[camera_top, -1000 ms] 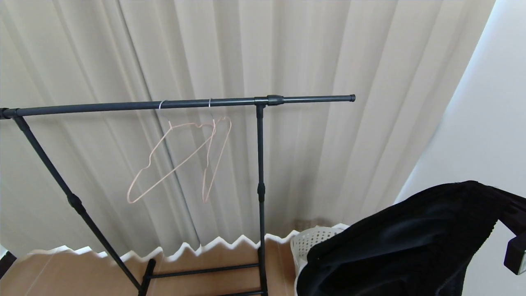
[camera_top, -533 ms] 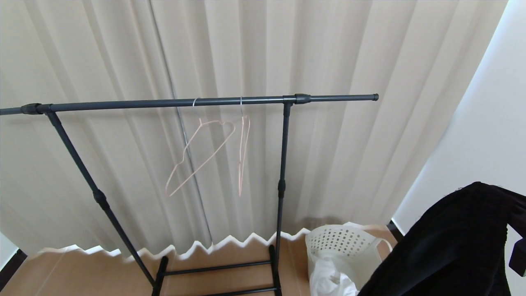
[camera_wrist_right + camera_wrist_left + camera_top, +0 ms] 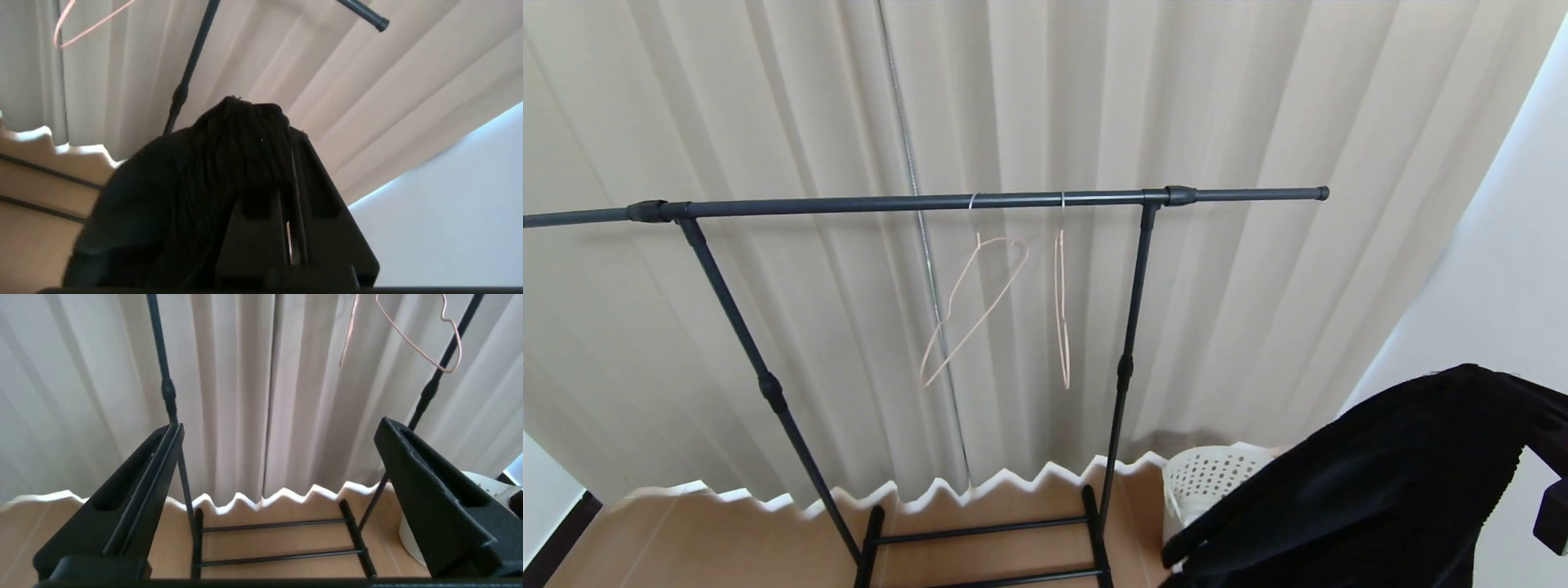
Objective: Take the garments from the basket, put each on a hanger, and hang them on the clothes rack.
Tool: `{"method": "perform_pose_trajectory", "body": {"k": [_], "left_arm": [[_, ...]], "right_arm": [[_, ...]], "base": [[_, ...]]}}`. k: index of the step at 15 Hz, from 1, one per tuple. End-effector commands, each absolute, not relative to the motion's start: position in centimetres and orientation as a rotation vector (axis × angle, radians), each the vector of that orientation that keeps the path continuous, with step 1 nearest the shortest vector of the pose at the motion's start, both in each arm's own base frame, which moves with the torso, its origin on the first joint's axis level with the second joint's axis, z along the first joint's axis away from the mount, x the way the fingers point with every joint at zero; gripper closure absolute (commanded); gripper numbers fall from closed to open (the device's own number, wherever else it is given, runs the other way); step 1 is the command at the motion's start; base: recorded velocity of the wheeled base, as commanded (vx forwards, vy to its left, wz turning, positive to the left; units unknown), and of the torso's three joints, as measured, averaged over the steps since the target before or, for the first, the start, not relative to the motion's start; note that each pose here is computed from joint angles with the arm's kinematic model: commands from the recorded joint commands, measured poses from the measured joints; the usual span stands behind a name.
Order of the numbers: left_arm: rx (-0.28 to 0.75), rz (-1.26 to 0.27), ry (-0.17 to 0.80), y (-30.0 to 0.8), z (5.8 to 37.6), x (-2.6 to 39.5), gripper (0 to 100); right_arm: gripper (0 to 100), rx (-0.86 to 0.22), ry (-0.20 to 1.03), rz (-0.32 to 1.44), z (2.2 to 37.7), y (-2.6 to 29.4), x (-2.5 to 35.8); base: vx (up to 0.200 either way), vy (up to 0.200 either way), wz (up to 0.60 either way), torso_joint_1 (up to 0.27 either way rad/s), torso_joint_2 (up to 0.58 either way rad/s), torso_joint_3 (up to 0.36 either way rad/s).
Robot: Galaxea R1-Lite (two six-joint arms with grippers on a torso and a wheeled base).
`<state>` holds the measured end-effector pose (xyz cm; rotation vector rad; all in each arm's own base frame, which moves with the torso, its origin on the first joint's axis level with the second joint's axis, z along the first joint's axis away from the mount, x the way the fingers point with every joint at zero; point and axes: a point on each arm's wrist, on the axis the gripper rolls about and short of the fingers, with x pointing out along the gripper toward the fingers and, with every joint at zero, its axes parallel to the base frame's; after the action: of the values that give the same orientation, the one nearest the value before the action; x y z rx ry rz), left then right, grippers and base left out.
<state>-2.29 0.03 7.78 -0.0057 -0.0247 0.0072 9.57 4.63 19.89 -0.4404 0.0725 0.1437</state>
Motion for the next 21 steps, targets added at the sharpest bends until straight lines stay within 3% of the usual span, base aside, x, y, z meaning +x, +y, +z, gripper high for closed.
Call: {"method": "perform_pose_trajectory", "body": {"k": [1, 4, 5, 6, 8, 9, 11, 14, 16, 21], "left_arm": [[0.0, 0.005, -0.023, 0.0, 7.8, -2.3, 0], [0.084, -0.005, -0.02, 0.0, 8.2, -2.4, 0], [0.127, -0.045, 0.034, 0.0, 9.7, -2.0, 0], [0.107, -0.143, 0.167, -0.3, 13.3, 0.3, 0], [0.022, -0.21, 0.271, -0.5, 16.7, 3.7, 0], [-0.022, -0.266, 0.329, -1.0, 19.6, 7.9, 0], [-0.078, -0.364, 0.368, -2.7, 21.7, 11.8, 0], [-0.087, -0.426, 0.463, -6.7, 21.9, 14.9, 0], [-0.06, -0.424, 0.549, -9.9, 20.7, 17.0, 0], [-0.086, -0.478, 0.615, -15.3, 17.2, 20.9, 0]], "right_arm": [[100, -0.449, 0.086, 0.149, 19.6, 4.7, 9.6], [100, -0.492, 0.109, 0.164, 19.6, 5.2, 10.4], [100, -0.499, 0.119, 0.176, 20.2, 6.0, 11.5], [100, -0.494, 0.155, 0.183, 21.3, 7.7, 14.2], [100, -0.391, 0.195, 0.18, 22.6, 9.2, 16.6], [100, -0.307, 0.251, 0.178, 24.0, 10.3, 18.4], [100, -0.174, 0.312, 0.167, 25.9, 11.1, 19.2], [100, 0.014, 0.393, 0.165, 25.6, 12.9, 20.1], [100, 0.022, 0.418, 0.16, 24.6, 13.8, 21.3], [100, 0.105, 0.428, 0.174, 23.2, 17.5, 22.6]], "base": [[0.0, 0.0, 0.0, 0.0, 0.0, 0.0], [0.0, 0.0, 0.0, 0.0, 0.0, 0.0], [0.0, 0.0, 0.0, 0.0, 0.0, 0.0], [0.0, 0.0, 0.0, 0.0, 0.0, 0.0], [0.0, 0.0, 0.0, 0.0, 0.0, 0.0], [0.0, 0.0, 0.0, 0.0, 0.0, 0.0], [0.0, 0.0, 0.0, 0.0, 0.0, 0.0], [0.0, 0.0, 0.0, 0.0, 0.0, 0.0], [0.0, 0.0, 0.0, 0.0, 0.0, 0.0], [0.0, 0.0, 0.0, 0.0, 0.0, 0.0]]}}
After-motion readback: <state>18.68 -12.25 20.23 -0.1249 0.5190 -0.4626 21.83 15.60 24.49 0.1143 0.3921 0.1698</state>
